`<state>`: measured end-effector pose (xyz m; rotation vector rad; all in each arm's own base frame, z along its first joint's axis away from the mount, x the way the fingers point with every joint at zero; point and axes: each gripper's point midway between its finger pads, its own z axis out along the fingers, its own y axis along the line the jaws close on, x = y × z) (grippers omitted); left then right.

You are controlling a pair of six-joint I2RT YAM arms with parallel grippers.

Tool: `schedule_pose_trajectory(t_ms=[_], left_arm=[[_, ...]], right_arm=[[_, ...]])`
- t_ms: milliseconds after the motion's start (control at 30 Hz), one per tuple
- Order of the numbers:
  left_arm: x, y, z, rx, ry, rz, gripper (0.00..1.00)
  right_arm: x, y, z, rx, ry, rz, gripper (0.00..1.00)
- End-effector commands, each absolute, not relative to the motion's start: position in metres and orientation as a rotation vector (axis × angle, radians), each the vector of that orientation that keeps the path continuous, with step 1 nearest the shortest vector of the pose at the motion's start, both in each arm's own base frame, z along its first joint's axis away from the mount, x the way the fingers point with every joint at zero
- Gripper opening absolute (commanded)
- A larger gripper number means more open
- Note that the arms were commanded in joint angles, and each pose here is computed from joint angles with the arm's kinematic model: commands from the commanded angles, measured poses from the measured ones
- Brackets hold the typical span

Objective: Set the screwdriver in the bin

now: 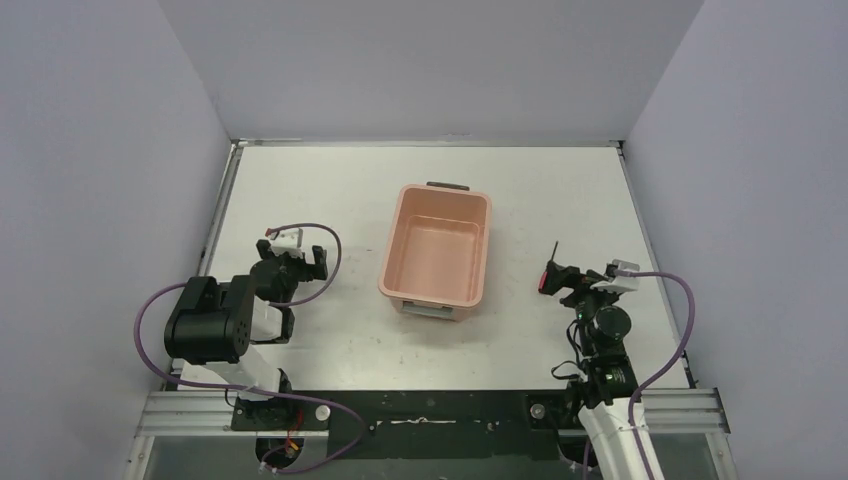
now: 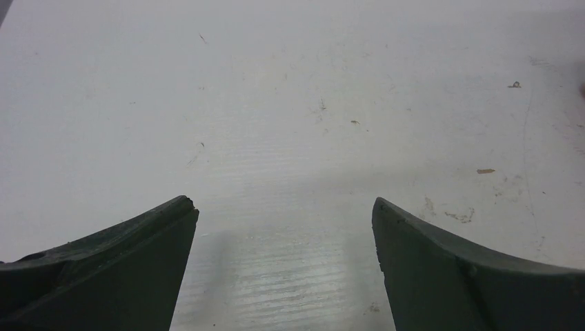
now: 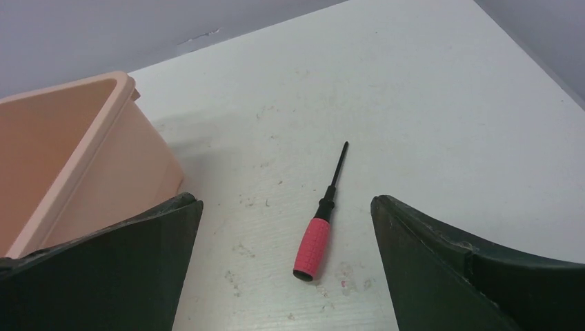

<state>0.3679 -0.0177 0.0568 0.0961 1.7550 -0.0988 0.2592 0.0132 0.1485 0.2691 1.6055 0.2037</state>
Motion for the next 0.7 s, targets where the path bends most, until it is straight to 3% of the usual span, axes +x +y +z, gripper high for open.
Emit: schedule_pose_trajectory(t_ms=[0,433,667], left_arm=[[0.377,-0.017,0.077,0.102,1.681,-0.087,0.97],[0.377,-0.018,0.077,0.101,1.681,-0.088,0.97],[0.377,-0.018,0.077,0.101,1.681,-0.088,0.97]], right_arm=[[0.262,0.008,0.171,0.303,1.585,0.192,1.0],[0.297,-0.01,0.28,0.355,1.765,0.025,1.0],[0.342,-0.016,0.26,0.41,2.13,-0.128,1.0]])
